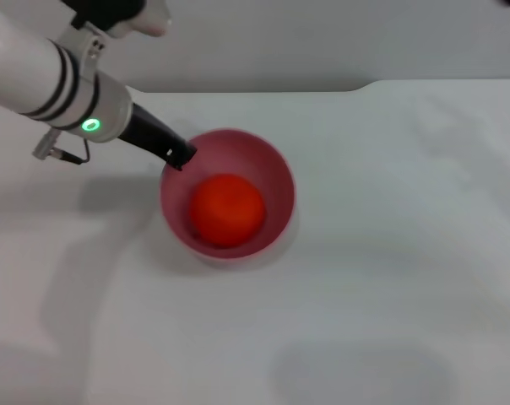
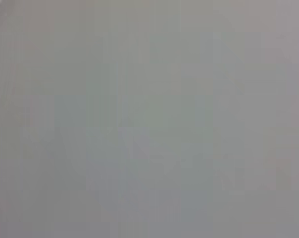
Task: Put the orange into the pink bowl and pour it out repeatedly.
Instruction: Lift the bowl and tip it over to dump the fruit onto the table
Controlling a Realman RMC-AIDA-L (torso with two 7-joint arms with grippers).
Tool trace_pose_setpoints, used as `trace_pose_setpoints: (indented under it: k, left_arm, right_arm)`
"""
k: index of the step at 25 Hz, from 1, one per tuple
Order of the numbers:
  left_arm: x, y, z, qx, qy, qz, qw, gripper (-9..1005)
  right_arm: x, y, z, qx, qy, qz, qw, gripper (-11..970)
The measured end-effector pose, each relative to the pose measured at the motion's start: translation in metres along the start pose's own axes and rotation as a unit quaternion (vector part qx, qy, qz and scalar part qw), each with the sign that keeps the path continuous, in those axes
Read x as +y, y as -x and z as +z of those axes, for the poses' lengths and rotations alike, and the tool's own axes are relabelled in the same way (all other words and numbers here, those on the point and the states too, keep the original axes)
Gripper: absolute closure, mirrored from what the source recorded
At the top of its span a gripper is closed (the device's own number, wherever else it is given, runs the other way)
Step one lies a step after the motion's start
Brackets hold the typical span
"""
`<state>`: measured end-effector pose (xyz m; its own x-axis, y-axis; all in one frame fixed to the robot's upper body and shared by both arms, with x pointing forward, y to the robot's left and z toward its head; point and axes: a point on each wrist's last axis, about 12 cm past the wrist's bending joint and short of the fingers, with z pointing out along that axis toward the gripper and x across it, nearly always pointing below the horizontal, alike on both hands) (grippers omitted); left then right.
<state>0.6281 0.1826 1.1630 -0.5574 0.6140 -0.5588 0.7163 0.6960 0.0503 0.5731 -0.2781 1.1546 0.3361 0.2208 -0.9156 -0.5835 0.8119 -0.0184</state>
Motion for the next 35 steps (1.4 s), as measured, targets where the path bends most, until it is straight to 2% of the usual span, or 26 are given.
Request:
trace_pose_setpoints:
  k: [3,6,9,12,16,18,21,23,27,31,35]
  left_arm:
    - [-0.005,0.004,0.005,-0.021,0.021,0.029,0.999,951]
    - [-0.007,0.009,0.004,-0.039,0.034,0.043,0.998,951]
    - [-0.012,0.018,-0.005,-0.089,0.063,0.068,0.992,951]
    - [-0.018,0.02,-0.012,-0.135,0.093,0.095,0.982,951]
    - [-0.024,0.016,-0.013,-0.165,0.117,0.124,0.972,951]
    - [-0.032,0.007,-0.013,-0.2,0.146,0.157,0.956,951]
    - [-0.034,0.004,-0.013,-0.214,0.16,0.172,0.948,951]
    - [-0.038,-0.004,-0.011,-0.24,0.199,0.213,0.926,951]
    - [-0.044,-0.009,-0.006,-0.25,0.227,0.264,0.903,950]
    - [-0.057,-0.014,0.0,-0.275,0.28,0.336,0.856,951]
    - [-0.065,-0.018,0.006,-0.291,0.317,0.374,0.822,952]
  right_arm:
    - [-0.011,-0.004,-0.027,-0.042,-0.064,0.006,0.997,437]
    - [-0.016,-0.01,-0.045,-0.045,-0.098,0.014,0.994,437]
    - [-0.022,-0.014,-0.057,-0.04,-0.125,0.018,0.991,437]
    - [-0.024,-0.015,-0.064,-0.039,-0.137,0.021,0.99,437]
    - [-0.024,-0.014,-0.071,-0.046,-0.144,0.026,0.988,436]
    - [-0.024,-0.013,-0.072,-0.051,-0.143,0.028,0.988,436]
    - [-0.023,-0.013,-0.072,-0.053,-0.14,0.036,0.988,437]
    - [-0.023,-0.013,-0.07,-0.055,-0.137,0.039,0.988,437]
    - [-0.021,-0.012,-0.067,-0.059,-0.129,0.045,0.989,438]
    - [-0.02,-0.013,-0.065,-0.061,-0.124,0.059,0.989,438]
    - [-0.019,-0.012,-0.064,-0.064,-0.119,0.066,0.989,438]
